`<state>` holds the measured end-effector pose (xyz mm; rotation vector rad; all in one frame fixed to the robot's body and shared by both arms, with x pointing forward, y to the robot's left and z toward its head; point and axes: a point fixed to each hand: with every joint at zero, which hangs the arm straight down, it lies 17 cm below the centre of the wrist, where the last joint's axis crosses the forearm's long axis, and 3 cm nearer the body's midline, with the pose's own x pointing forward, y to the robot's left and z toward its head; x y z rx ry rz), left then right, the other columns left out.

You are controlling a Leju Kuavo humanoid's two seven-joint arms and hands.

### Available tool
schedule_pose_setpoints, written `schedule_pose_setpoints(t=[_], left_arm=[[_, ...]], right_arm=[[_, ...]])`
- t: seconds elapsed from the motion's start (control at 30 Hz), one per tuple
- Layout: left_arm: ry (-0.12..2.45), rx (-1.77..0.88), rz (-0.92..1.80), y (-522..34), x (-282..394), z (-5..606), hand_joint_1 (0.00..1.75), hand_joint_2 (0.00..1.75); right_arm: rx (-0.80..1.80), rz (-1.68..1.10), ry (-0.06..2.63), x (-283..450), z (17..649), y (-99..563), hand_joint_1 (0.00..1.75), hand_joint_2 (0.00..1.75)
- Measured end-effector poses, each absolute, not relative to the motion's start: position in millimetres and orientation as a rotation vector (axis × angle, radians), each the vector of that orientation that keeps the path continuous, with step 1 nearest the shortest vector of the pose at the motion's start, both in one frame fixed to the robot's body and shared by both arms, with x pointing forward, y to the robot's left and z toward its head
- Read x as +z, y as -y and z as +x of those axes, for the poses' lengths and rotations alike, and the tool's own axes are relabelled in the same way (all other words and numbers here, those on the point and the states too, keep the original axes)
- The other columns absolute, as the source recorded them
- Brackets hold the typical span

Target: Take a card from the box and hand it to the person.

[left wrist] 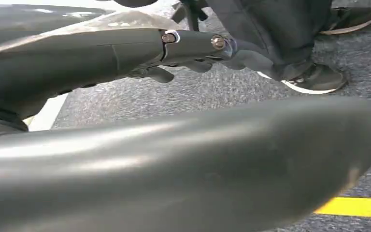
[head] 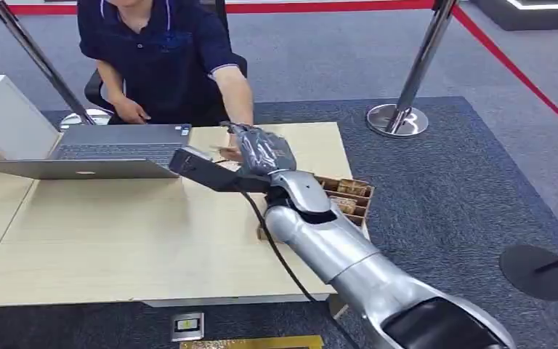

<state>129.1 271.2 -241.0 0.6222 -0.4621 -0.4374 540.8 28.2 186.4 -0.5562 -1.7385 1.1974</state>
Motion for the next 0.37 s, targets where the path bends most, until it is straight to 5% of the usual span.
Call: schedule_pose_setpoints(t=[0.37], left_arm=[[0.450,-0.387,0.616,-271.9,-242.4,121.4,0.00,0.00]], right_arm=[[1.062,-0.758,1.847,195.1,530.5,10.2,0.00,0.00]])
